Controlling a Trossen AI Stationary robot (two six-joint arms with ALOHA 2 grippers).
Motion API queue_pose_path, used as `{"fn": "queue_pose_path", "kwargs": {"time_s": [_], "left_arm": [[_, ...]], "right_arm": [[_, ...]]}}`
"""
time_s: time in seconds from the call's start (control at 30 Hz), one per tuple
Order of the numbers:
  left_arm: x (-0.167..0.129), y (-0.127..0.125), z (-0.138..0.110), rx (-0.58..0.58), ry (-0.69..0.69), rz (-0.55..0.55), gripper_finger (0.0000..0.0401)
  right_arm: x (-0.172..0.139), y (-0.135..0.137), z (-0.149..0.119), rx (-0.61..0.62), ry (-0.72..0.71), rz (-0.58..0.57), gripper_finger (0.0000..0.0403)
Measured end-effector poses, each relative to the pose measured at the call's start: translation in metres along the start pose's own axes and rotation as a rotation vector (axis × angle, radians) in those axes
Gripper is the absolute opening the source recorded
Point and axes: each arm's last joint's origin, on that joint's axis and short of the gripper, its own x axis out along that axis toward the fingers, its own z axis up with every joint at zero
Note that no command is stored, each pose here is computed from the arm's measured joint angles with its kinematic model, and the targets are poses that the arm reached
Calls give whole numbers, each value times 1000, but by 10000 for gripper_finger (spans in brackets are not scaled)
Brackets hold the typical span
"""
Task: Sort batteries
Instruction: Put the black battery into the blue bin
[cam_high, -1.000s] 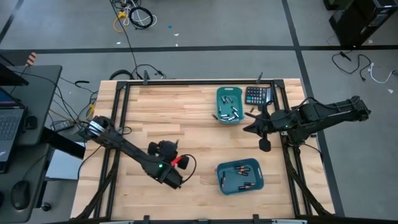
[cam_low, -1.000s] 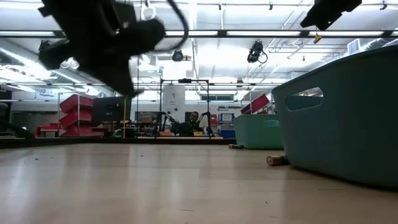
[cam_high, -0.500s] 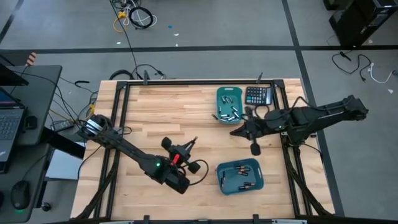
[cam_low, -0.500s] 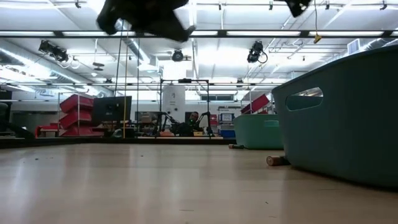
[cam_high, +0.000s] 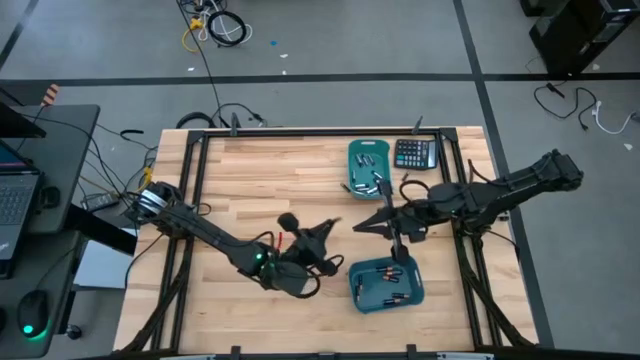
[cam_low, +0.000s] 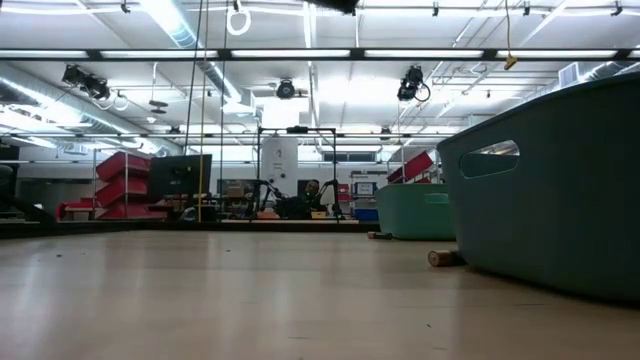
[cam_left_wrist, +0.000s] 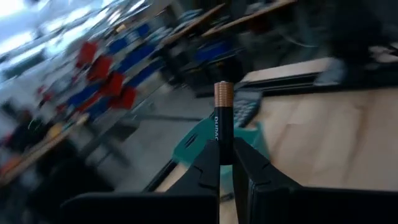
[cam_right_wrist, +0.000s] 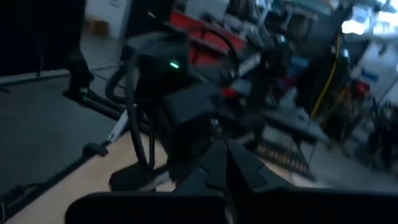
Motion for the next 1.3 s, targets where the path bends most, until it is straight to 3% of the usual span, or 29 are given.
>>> {"fn": "queue_pose_path", "kwargs": {"time_s": [0.13, 0.2, 0.33, 0.53, 0.63, 0.8, 1.1, 1.3], "left_arm": [[14, 3, 9, 140, -56, -100, 8], [26, 5, 16, 154, -143, -230, 8], [49, 10, 25, 103, -355, -547, 8], [79, 23, 7, 47, -455, -654, 8], [91, 34, -9, -72, -580, -757, 8], [105, 55, -41, -221, -605, -673, 8], [103, 57, -63, -229, -531, -568, 8], [104, 57, -64, -213, -526, -567, 8]], "right_arm": [[-5, 0, 3, -18, -5, 4, 0], [-15, -1, 7, -9, 2, -3, 0], [-41, 1, 17, 15, 15, -3, 0], [-99, 2, 25, 182, 79, 16, 0], [-113, 5, 19, 233, 101, 16, 0], [-112, 13, -3, 216, 119, -35, 0], [-78, 24, -47, 90, 9, -299, 2], [-58, 29, -57, 80, -25, -332, 21]]}}
